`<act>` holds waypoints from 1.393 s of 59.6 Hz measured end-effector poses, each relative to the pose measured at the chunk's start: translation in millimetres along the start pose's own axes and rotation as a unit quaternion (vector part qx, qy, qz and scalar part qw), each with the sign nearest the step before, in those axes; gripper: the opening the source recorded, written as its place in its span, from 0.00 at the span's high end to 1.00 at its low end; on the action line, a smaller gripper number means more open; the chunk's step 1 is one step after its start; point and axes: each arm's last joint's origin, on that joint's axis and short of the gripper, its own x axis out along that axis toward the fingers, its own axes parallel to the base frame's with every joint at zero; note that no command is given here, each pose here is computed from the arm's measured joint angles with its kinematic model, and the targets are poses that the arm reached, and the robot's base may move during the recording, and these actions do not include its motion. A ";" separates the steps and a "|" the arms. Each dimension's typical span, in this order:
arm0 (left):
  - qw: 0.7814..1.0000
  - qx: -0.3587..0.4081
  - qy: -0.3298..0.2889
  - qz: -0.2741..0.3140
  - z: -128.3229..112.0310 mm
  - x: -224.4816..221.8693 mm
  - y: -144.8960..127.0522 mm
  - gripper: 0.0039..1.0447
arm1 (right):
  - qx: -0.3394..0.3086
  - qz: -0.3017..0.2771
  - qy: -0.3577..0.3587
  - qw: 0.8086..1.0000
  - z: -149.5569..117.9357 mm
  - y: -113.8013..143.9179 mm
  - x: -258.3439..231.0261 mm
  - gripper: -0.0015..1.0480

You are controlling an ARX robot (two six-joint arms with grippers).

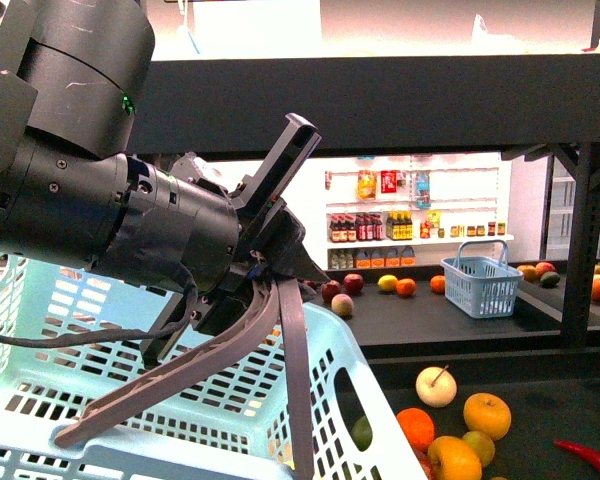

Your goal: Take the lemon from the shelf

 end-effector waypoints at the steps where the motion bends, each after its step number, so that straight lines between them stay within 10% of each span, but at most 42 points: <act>1: 1.000 0.000 0.000 0.000 -0.1 0.1 -0.1 0.88 | 0.000 0.000 0.000 1.000 -2.1 0.7 0.0 0.68; 11: 1.000 0.001 0.000 0.000 0.0 0.0 -0.2 0.88 | -0.003 0.001 -0.004 1.000 -12.0 12.1 -0.4 0.95; 71: 1.000 0.000 0.000 0.000 -0.1 0.1 -0.1 0.88 | -0.003 0.004 -0.011 1.000 -39.9 13.6 -1.0 0.93; 83: 1.000 0.000 0.000 0.000 -0.1 0.1 -0.1 0.88 | -0.003 0.004 -0.011 1.000 -40.0 13.6 -0.9 0.60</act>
